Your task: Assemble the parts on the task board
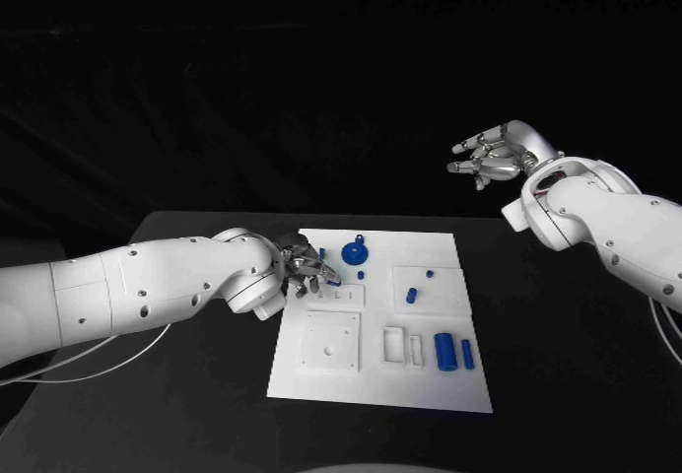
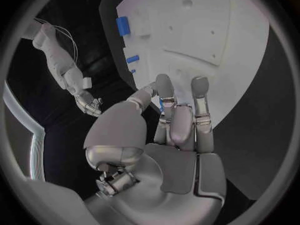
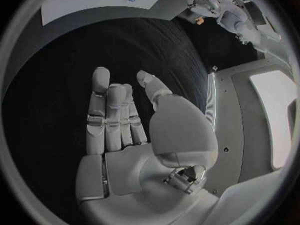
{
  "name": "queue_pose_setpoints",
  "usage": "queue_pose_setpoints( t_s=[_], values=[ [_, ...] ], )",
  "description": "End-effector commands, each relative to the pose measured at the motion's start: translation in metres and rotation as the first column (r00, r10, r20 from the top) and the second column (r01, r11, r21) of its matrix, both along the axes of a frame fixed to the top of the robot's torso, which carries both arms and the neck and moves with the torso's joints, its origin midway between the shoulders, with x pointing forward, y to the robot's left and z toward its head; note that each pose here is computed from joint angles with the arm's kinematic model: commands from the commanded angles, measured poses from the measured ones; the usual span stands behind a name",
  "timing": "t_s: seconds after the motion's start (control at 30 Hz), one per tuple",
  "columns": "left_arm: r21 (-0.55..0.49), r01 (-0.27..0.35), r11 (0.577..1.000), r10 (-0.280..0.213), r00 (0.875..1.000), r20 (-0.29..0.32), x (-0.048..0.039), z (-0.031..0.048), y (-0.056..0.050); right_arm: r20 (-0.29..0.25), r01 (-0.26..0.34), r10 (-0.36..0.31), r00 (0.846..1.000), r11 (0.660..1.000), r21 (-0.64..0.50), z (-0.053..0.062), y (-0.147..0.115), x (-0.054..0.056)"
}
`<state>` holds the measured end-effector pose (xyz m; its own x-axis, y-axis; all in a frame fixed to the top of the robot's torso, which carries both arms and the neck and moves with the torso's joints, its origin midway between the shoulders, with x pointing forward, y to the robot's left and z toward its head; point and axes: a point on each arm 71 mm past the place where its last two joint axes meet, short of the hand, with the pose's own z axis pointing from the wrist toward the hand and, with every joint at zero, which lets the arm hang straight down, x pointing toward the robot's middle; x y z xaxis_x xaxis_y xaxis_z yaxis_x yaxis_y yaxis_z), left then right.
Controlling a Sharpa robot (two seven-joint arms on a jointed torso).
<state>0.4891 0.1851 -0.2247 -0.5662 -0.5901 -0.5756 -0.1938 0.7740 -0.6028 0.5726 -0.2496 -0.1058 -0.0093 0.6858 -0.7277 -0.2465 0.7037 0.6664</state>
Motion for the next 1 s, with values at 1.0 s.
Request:
queue_pose_setpoints(
  t_s=[1.0],
  values=[
    [0.08, 0.05, 0.995, -0.048, 0.998, -0.028, 0.0045, -0.0164, -0.018, 0.008, 0.007, -0.007, 1.0, 0.999, 0.039, 0.008, 0.007, 0.006]
  ],
)
